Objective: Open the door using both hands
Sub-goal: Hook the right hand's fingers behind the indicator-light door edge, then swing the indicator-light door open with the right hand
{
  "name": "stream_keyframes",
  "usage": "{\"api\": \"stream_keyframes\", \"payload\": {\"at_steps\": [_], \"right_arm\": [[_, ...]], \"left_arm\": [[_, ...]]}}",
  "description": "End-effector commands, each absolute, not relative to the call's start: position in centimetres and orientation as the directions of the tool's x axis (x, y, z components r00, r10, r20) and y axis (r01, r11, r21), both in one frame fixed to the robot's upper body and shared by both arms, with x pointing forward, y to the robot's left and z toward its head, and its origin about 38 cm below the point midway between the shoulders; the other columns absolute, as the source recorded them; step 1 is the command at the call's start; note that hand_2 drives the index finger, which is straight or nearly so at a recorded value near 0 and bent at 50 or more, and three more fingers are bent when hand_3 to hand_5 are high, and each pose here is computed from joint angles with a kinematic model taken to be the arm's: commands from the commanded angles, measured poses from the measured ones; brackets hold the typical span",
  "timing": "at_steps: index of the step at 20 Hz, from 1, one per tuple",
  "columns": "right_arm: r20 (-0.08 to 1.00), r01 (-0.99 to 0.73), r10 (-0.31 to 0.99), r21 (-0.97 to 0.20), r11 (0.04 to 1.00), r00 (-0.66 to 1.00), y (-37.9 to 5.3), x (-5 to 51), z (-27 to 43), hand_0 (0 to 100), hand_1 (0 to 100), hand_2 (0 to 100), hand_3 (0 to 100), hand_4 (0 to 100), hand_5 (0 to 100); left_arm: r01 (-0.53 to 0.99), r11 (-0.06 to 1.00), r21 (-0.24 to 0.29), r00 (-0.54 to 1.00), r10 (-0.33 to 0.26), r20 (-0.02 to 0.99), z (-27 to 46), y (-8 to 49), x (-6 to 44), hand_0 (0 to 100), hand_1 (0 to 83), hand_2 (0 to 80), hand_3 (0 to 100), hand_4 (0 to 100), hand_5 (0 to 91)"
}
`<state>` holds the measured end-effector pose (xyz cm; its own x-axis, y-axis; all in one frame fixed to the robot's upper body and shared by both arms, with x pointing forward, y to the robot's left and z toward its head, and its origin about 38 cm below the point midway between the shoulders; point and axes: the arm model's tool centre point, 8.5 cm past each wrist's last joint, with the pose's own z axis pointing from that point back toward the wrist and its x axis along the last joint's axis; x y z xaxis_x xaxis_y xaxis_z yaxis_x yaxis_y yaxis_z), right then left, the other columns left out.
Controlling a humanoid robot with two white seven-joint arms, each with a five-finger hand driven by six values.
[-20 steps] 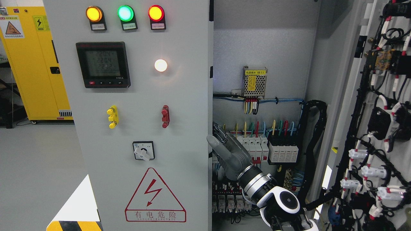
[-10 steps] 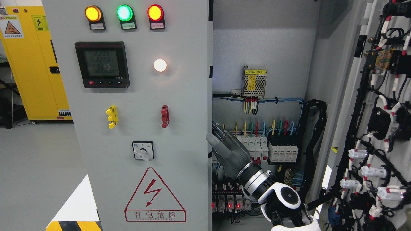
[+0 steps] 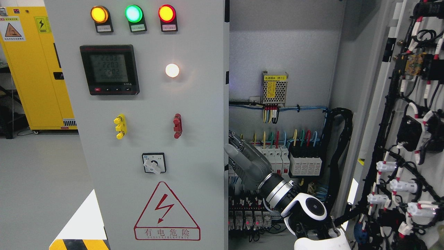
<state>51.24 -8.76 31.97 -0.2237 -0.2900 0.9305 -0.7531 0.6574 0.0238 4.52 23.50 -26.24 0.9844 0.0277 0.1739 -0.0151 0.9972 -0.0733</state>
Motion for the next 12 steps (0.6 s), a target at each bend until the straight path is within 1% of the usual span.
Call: {"api": "stream_keyframes", "payload": {"at_steps": [1,6,9,12], "right_arm": [[0.932,-0.746,-0.292,0.037,0.665,-0.214,-9.07,51.85,31.99,0,50,4,0,0,0],[0.940,-0.751,-0.287,0.055,0.657,-0.183,-9.01,51.88,31.87,0,50,4,0,0,0],[0.929,-0.763,-0.329,0.088,0.641,-0.169,-9.12,51.81,32.06,0,50,4,0,0,0],[0.927,-0.766,-0.337,0.095,0.636,-0.165,-9.18,51.78,32.13,0,50,4,0,0,0]], "left_arm": [[-0.014,0.998,-0.068,0.982,0.026,0.186,-26.16,24.00,5.42,12,55.6,0.0,0,0,0.0],[-0.016,0.998,-0.062,0.983,0.027,0.183,-26.14,24.50,5.27,12,55.6,0.0,0,0,0.0],[-0.018,0.998,-0.062,0.984,0.029,0.177,-26.17,24.60,4.88,12,55.6,0.0,0,0,0.0],[-0.018,0.998,-0.066,0.984,0.029,0.175,-26.18,24.39,4.78,12,55.6,0.0,0,0,0.0]]}}
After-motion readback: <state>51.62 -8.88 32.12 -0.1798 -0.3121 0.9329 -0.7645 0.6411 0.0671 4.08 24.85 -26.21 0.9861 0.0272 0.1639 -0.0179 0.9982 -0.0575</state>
